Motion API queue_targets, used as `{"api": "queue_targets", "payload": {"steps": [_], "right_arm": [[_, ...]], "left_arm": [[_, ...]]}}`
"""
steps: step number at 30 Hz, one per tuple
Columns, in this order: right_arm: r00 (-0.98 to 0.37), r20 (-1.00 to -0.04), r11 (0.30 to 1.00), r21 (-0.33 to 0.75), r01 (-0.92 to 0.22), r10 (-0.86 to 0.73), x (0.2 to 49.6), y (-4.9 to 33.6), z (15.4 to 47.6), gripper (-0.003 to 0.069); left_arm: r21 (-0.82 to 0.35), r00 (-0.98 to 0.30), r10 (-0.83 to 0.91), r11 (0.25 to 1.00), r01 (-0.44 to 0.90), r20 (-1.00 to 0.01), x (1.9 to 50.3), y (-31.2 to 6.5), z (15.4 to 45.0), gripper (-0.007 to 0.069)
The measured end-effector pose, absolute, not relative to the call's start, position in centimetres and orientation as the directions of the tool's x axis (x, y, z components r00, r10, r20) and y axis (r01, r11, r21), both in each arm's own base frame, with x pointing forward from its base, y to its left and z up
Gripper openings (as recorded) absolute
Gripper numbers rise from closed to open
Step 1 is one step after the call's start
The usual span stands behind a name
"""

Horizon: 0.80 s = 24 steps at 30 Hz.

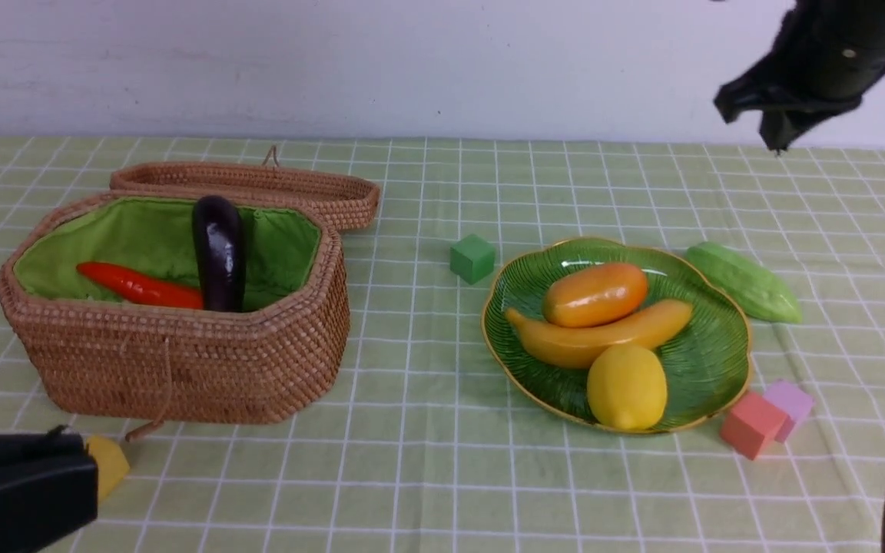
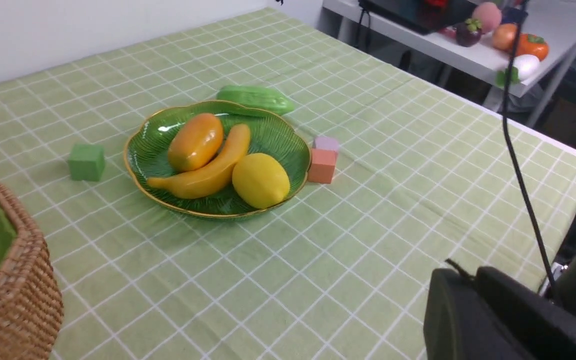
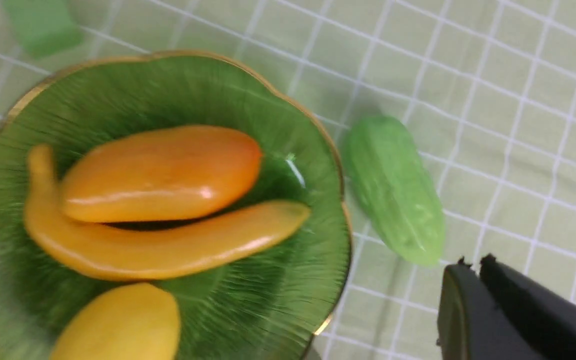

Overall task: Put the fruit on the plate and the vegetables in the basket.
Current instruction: Take a chayote with your right arm and place it on the basket on the left.

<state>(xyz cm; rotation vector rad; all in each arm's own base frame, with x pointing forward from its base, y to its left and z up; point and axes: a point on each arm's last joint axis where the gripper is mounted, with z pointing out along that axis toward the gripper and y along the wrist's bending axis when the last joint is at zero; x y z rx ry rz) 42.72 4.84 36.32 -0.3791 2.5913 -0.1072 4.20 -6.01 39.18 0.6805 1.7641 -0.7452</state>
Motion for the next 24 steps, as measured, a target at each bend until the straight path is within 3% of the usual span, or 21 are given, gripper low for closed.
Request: {"api": "queue_targets", "payload": {"steps": [4, 7, 12, 17, 24], "right_arm": [[-0.88, -0.426, 0.978, -0.109, -0.179, -0.209, 44.8, 1.6, 32.8, 0.0249], [-0.904, -0.392, 0.985, -0.08, -0.155, -0.174, 46.6, -0.1, 29.3, 0.0421], [-0.897, -0.371, 0.97, -0.064, -0.234, -0.241, 48.5, -0.7, 25.2, 0.0603], [-0.889, -0.38, 0.962, -0.014, -0.272, -0.257, 49.7, -0.2, 22.3, 0.0625], [-0.893, -0.363, 0.959, -0.011, -0.283, -0.268, 50.6, -0.2, 19.3, 0.0561]], "left_arm": [[-0.148, -0.273, 0.103, 0.637, 0.757, -0.957, 4.1, -6.0, 39.2, 0.0039], [-0.143, -0.269, 0.105, 0.636, 0.758, -0.957, 4.1, -6.1, 39.2, 0.0039], [-0.144, -0.27, 0.105, 0.635, 0.759, -0.957, 4.1, -6.1, 39.2, 0.004], [-0.144, -0.27, 0.105, 0.635, 0.759, -0.957, 4.1, -6.1, 39.2, 0.004], [-0.142, -0.234, 0.059, 0.646, 0.75, -0.97, 4.4, -6.0, 39.7, 0.004]]}}
